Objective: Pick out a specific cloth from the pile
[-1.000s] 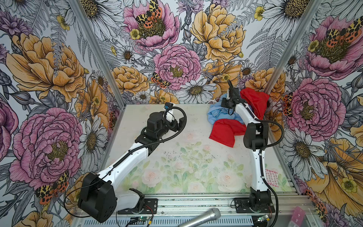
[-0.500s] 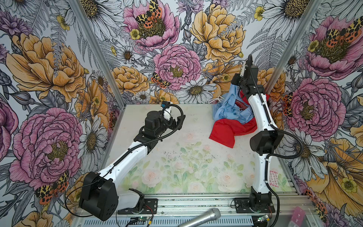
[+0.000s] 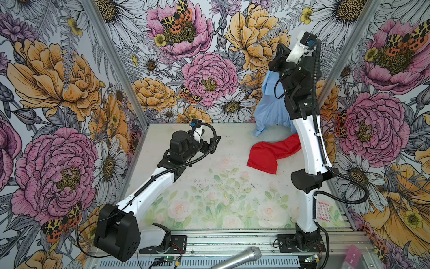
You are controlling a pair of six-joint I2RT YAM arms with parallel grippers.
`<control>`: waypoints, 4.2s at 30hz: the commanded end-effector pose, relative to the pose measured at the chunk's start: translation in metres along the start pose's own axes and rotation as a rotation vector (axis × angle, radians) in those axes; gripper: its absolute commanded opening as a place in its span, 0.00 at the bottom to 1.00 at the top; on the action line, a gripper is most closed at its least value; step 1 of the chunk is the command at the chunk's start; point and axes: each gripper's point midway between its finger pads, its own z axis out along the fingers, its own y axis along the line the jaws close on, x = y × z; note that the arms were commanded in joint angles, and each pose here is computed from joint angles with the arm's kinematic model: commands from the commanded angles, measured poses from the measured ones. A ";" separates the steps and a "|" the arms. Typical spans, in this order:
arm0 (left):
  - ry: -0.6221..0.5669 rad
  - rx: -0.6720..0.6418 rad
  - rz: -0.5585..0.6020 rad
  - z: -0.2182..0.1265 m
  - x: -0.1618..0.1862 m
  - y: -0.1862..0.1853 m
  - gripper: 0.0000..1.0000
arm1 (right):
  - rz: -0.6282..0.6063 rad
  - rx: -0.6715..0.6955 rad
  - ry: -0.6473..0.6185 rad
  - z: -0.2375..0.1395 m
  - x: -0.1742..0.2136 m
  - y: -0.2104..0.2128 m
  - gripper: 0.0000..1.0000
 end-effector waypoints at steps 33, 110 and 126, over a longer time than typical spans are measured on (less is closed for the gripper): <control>-0.077 0.189 0.236 -0.011 -0.002 -0.062 0.97 | 0.445 0.035 -0.432 -0.065 -0.151 -0.016 0.00; -0.334 0.050 0.143 0.270 -0.102 -0.137 0.00 | 0.128 0.353 0.048 -0.240 0.065 -0.147 0.42; -1.071 0.367 0.314 -0.015 -0.378 -0.180 0.00 | 0.059 0.466 0.307 -0.288 0.206 -0.200 0.99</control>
